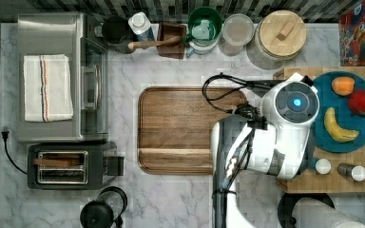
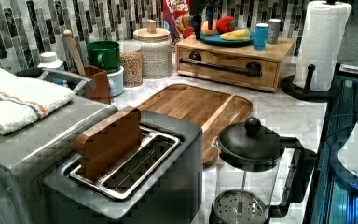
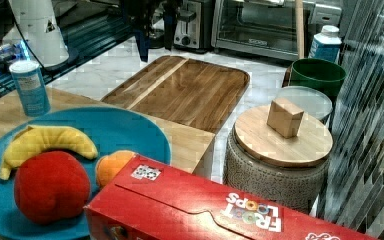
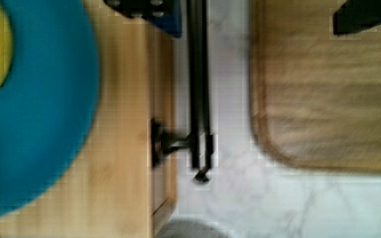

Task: Open the drawer.

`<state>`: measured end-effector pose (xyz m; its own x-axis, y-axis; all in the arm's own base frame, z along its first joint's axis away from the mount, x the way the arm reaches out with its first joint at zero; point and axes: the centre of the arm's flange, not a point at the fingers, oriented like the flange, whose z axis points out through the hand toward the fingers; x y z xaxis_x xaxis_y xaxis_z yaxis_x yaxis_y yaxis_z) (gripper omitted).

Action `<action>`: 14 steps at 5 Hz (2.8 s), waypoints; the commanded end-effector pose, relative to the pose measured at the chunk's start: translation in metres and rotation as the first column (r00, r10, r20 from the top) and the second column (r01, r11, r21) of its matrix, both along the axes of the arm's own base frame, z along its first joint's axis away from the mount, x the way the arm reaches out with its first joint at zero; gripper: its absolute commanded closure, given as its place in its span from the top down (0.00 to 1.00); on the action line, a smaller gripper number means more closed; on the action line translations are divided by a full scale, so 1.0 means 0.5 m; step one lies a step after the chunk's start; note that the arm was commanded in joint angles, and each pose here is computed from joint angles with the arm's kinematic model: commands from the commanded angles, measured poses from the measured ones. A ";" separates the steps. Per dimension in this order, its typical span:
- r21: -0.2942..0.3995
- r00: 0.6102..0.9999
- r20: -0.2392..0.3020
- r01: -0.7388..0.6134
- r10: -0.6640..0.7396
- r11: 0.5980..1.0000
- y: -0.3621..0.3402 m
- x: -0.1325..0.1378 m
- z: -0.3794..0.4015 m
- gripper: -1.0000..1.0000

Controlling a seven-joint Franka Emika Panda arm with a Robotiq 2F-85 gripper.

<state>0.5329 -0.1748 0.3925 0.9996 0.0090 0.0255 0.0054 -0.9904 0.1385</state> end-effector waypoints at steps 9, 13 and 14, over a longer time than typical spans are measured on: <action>0.125 0.997 -0.068 0.051 -0.043 0.991 0.028 0.034 -0.248 1.00; 0.181 0.994 -0.104 0.054 -0.036 0.982 0.259 0.069 -0.250 1.00; 0.221 0.997 -0.073 0.034 -0.018 0.975 0.318 0.073 -0.275 1.00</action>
